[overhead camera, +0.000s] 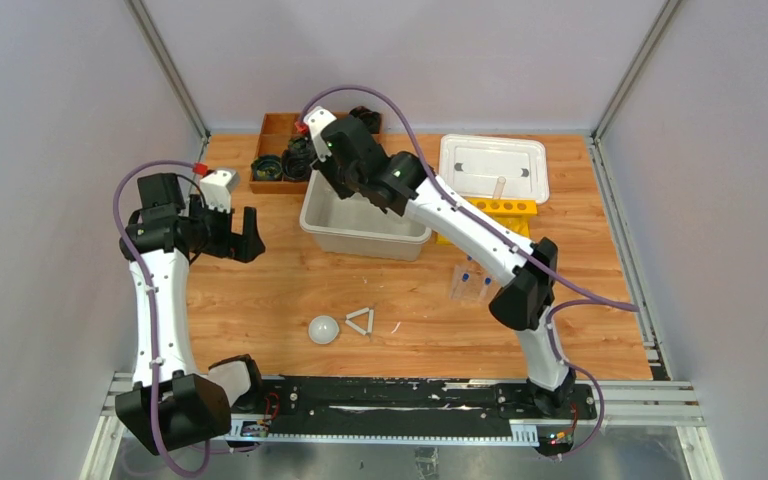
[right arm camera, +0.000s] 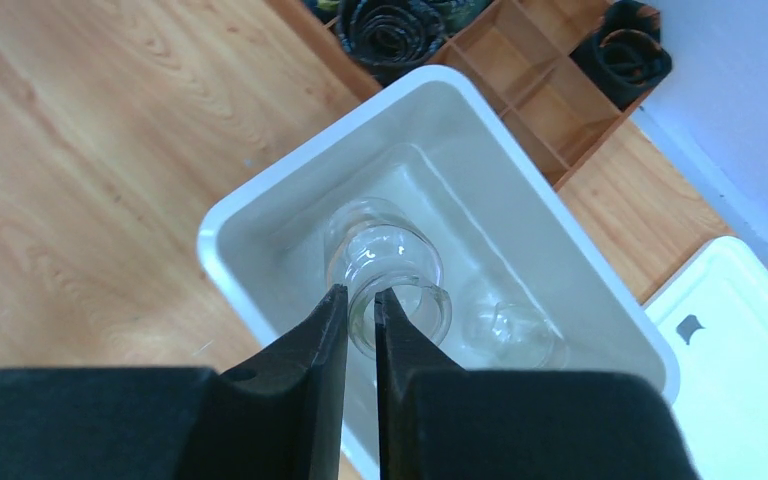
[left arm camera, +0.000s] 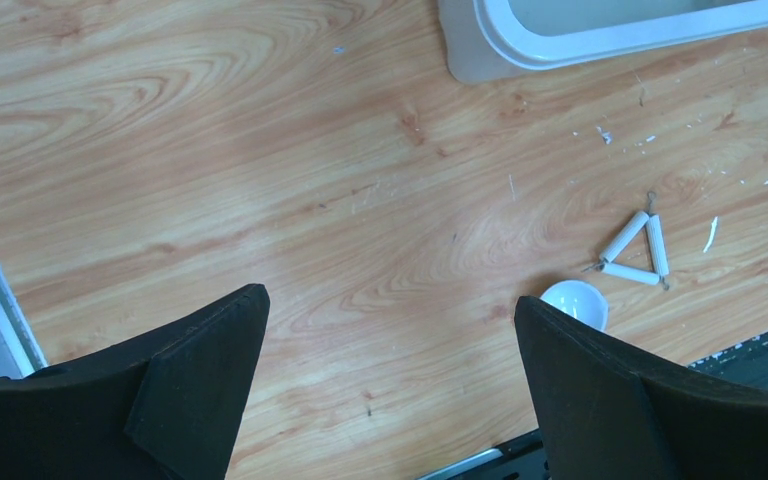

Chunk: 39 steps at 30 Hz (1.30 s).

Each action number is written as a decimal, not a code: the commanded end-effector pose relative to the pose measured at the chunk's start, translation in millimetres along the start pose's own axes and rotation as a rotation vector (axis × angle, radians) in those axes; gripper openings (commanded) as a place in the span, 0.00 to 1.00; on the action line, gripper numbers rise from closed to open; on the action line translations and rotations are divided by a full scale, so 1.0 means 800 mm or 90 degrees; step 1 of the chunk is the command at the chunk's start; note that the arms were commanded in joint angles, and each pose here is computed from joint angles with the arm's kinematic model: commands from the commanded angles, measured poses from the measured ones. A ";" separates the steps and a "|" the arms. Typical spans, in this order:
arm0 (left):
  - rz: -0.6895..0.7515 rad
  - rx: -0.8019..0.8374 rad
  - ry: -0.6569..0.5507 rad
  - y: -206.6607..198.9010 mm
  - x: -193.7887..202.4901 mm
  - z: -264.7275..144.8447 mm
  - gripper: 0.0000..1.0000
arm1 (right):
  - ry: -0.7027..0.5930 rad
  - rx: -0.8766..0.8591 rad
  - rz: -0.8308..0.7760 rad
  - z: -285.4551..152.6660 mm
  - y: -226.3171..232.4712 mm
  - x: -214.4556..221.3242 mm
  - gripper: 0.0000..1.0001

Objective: Organize the chemistry lab equipment

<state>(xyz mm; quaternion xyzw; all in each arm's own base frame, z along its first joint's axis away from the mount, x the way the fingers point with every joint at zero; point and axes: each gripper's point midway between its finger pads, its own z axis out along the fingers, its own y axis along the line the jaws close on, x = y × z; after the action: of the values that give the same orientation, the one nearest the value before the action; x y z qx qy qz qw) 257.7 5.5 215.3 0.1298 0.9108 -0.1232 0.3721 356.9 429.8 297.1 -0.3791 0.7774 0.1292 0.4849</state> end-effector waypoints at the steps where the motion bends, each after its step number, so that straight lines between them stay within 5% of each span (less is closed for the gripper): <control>1: 0.005 0.041 -0.004 -0.012 0.002 0.005 1.00 | 0.028 0.067 -0.020 0.043 -0.030 0.021 0.00; 14: 0.009 0.098 0.004 -0.018 0.006 0.024 1.00 | 0.111 0.096 -0.021 0.145 -0.045 0.106 0.00; 34: 0.007 0.148 -0.010 -0.029 -0.002 0.030 1.00 | 0.089 0.038 0.015 0.220 -0.047 0.141 0.00; 39: 0.004 0.153 -0.015 -0.032 -0.003 0.028 1.00 | 0.074 0.023 0.020 0.223 -0.041 0.135 0.25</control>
<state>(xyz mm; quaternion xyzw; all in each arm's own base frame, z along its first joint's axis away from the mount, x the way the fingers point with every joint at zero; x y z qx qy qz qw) 264.5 -21.8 196.2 0.1623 0.8950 -0.2262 0.3486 462.8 449.4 109.2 -0.3710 0.8236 0.0766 0.4222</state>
